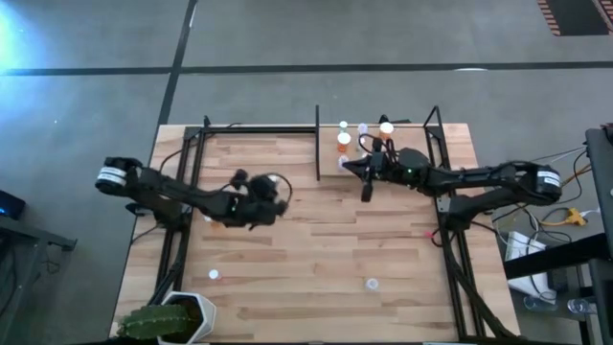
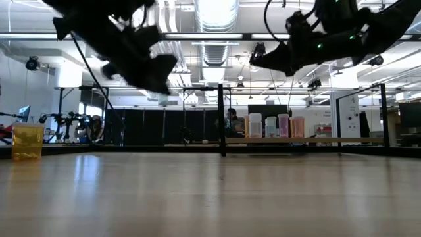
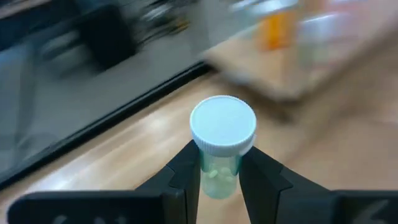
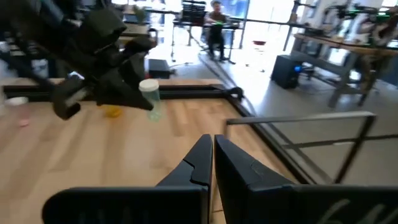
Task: Pick and place medicine bottles onto shelf by color
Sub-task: Put the blue pill bottle on the shelf
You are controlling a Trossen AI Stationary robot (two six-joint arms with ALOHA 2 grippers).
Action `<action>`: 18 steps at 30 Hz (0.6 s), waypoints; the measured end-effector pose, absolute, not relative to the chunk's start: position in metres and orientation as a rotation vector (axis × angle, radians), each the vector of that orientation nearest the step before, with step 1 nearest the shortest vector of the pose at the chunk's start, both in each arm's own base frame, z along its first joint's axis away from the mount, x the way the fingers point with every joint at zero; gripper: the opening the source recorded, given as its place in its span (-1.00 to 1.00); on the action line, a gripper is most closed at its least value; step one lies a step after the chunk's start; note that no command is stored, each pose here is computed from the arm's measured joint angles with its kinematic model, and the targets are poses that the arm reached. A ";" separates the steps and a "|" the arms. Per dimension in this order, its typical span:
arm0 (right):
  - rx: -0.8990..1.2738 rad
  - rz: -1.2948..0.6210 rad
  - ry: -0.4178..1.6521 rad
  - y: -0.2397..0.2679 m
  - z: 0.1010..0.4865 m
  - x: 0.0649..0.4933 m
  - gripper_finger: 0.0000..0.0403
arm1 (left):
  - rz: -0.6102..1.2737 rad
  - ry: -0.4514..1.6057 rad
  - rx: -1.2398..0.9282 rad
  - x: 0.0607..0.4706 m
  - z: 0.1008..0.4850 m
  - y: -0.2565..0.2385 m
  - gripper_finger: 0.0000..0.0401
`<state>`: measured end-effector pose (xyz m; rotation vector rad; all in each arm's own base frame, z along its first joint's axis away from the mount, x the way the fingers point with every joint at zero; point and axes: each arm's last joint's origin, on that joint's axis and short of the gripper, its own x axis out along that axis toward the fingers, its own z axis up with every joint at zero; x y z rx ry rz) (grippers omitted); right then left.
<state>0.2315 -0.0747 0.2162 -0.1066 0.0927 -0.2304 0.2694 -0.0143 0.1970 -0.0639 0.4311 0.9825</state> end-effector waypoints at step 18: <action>-0.052 0.001 0.132 -0.011 0.252 0.162 -0.96 | 0.171 0.229 0.045 0.380 0.188 -0.019 -0.63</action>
